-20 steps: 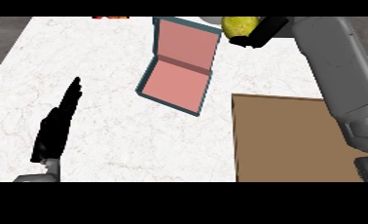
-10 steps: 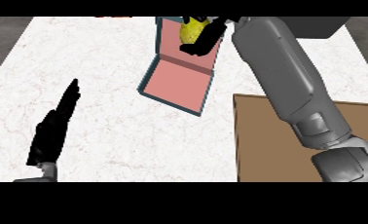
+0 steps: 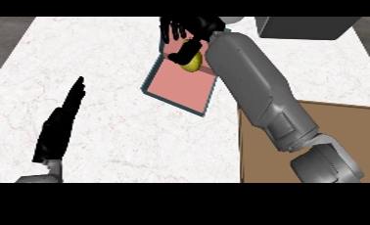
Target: Pick the pear from the tray and place it in the cardboard box
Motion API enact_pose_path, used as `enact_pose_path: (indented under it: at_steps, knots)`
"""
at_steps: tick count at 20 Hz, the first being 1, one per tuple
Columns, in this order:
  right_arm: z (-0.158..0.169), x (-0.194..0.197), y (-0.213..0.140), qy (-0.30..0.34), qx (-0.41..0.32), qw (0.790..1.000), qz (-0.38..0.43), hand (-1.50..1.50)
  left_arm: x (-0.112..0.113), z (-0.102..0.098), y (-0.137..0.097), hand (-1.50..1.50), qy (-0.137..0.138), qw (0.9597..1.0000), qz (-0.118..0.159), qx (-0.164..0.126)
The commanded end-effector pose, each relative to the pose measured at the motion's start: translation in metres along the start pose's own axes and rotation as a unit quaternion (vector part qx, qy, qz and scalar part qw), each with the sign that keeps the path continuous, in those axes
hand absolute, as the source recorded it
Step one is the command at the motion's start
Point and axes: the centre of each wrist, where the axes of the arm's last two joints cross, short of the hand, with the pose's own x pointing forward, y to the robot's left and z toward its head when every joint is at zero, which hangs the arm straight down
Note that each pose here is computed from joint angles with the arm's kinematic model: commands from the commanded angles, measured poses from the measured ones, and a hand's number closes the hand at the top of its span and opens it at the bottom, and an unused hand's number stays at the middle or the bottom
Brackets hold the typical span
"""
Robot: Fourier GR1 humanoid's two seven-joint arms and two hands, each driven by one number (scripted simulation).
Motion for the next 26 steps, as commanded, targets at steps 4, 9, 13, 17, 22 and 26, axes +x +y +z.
enact_pose_path:
  at_steps: [4,9,13,17,22,26]
  knots:
    - [0.001,-0.023,0.029,0.014,-0.006,0.999,-0.034,-1.50,-0.008,-0.011,0.001,0.00,-0.001,0.9999,-0.003,-0.013]
    - [0.004,-0.025,0.024,0.009,-0.099,0.985,-0.143,-1.50,0.015,-0.023,-0.003,0.00,-0.021,0.9996,-0.009,-0.014]
    - [-0.003,-0.011,-0.004,0.004,-0.161,0.957,-0.243,-1.50,0.012,-0.015,-0.011,0.00,-0.013,0.9998,-0.007,-0.010]
    - [0.013,-0.037,-0.029,-0.012,-0.211,0.926,-0.313,-1.50,0.001,-0.015,-0.010,0.00,-0.010,0.9999,-0.005,-0.005]
    - [0.050,-0.083,-0.067,0.016,-0.258,0.903,-0.342,-1.50,0.014,-0.008,-0.011,0.00,-0.014,0.9999,-0.006,-0.003]
    - [0.090,-0.115,-0.101,0.050,-0.305,0.886,-0.345,-1.50,0.005,-0.013,-0.011,0.00,-0.020,0.9998,0.000,-0.007]
